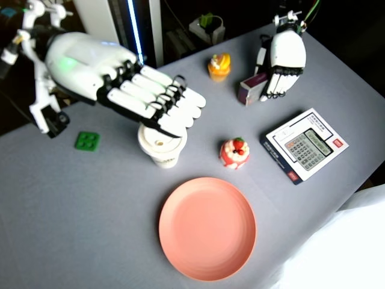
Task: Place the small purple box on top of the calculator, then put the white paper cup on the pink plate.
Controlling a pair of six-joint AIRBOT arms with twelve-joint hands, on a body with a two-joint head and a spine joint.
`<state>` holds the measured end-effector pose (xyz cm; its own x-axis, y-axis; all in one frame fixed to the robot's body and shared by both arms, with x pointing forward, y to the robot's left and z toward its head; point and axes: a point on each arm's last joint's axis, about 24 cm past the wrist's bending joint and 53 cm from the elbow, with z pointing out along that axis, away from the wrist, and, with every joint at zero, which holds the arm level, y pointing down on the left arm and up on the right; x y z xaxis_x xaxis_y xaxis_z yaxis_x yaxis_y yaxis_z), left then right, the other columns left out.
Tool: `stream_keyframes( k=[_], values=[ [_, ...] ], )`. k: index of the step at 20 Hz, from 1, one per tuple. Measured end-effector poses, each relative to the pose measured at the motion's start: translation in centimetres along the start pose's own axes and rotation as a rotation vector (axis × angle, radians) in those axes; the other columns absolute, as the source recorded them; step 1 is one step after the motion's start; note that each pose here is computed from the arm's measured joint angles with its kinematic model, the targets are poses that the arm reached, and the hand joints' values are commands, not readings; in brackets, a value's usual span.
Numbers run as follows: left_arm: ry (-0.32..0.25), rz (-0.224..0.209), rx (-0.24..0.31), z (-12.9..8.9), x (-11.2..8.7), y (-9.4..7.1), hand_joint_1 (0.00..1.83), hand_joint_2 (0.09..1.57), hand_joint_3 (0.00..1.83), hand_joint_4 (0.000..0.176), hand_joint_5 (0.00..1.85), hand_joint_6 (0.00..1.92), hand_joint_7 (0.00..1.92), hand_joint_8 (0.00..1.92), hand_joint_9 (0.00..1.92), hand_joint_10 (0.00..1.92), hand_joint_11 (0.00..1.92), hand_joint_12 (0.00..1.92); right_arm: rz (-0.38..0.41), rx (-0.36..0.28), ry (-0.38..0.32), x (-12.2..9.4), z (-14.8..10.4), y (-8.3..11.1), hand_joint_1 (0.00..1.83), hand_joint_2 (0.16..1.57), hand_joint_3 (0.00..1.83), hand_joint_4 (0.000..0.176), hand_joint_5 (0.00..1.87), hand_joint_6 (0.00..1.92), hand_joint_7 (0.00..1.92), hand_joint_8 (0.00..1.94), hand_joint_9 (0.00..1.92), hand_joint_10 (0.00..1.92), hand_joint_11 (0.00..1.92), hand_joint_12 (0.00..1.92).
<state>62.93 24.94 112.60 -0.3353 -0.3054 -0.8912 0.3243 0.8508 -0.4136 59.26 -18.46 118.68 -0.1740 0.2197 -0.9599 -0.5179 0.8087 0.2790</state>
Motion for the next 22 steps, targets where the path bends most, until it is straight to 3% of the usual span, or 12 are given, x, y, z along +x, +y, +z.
stream_keyframes(
  k=[1,4,6,8,11,14,15,17,20,22],
  values=[
    [-0.031,-0.001,0.004,-0.1,-1.0,0.0,1.23,1.2,0.0,0.0,0.8,1.02,0.85,1.47,0.86,1.73,0.85,1.92,0.0,0.0,0.0,0.0,0.0,0.0,0.17,1.22,0.01,0.0,0.0,0.0,0.0,0.0,0.0,0.0,0.0,0.0],
    [-0.097,-0.016,0.0,-0.2,-2.9,0.3,1.24,1.18,0.0,0.0,0.83,1.02,0.89,1.39,0.84,1.65,0.78,1.92,0.005,0.001,0.0,0.2,0.1,-0.1,0.18,1.22,0.01,0.0,0.0,0.0,0.0,0.0,0.0,0.0,0.0,0.0],
    [-0.142,-0.035,-0.02,-0.1,-4.3,1.1,1.24,1.18,0.0,0.0,0.86,0.95,0.89,1.41,0.86,1.69,0.82,1.92,0.007,-0.002,0.002,0.3,0.2,0.0,0.18,1.22,0.01,0.0,0.0,0.0,0.0,0.0,0.0,0.0,0.0,0.0],
    [-0.194,-0.058,-0.031,0.2,-5.9,1.5,1.23,1.21,0.0,0.0,0.81,0.98,0.83,1.52,0.89,1.76,0.93,1.92,0.005,-0.003,0.002,0.3,0.2,0.0,0.17,1.22,0.01,0.0,0.0,0.0,0.0,0.0,0.0,0.0,0.0,0.0],
    [-0.279,-0.086,-0.027,1.2,-8.6,1.7,1.23,1.2,0.0,0.0,0.81,0.97,0.84,1.51,0.9,1.7,0.93,1.92,0.005,-0.003,0.002,0.3,0.2,0.0,0.17,1.23,0.01,0.0,0.0,0.0,0.0,0.0,0.0,0.0,0.0,0.0],
    [-0.306,-0.117,-0.042,2.8,-9.4,2.2,1.23,1.2,0.0,0.0,0.81,0.97,0.84,1.51,0.9,1.7,0.93,1.92,0.006,-0.002,0.003,0.4,0.2,0.0,0.17,1.23,0.01,0.0,0.0,0.0,0.0,0.0,0.0,0.0,0.0,0.0],
    [-0.307,-0.141,-0.06,3.5,-9.5,2.8,1.24,1.18,0.0,0.0,0.84,1.0,0.91,1.35,0.86,1.46,0.82,1.85,0.007,0.0,0.006,0.5,0.2,-0.1,0.16,1.23,0.01,0.0,0.0,0.0,0.0,0.0,0.0,0.0,0.0,0.0],
    [-0.302,-0.175,-0.1,4.3,-9.7,4.1,1.23,1.17,0.0,0.0,0.85,1.03,0.93,1.29,0.86,1.33,0.77,1.78,0.008,0.002,0.005,0.5,0.3,-0.2,0.16,1.22,0.0,0.0,0.0,0.0,0.0,0.0,0.0,0.0,0.0,0.0],
    [-0.318,-0.234,-0.143,5.9,-10.5,5.6,1.22,1.18,0.0,0.0,0.82,1.07,0.9,1.33,0.85,1.26,0.75,1.7,0.007,-0.005,0.007,0.6,0.3,0.0,0.17,1.22,0.0,0.0,0.0,0.0,0.0,0.0,0.0,0.0,0.0,0.0],
    [-0.302,-0.239,-0.171,6.8,-10.3,6.0,1.22,1.18,0.0,0.0,0.81,1.08,0.9,1.32,0.85,1.25,0.76,1.69,0.006,-0.004,0.007,0.7,0.4,-0.1,0.17,1.22,0.0,0.0,0.0,0.0,0.0,0.0,0.0,0.0,0.0,0.0]
  ],
)
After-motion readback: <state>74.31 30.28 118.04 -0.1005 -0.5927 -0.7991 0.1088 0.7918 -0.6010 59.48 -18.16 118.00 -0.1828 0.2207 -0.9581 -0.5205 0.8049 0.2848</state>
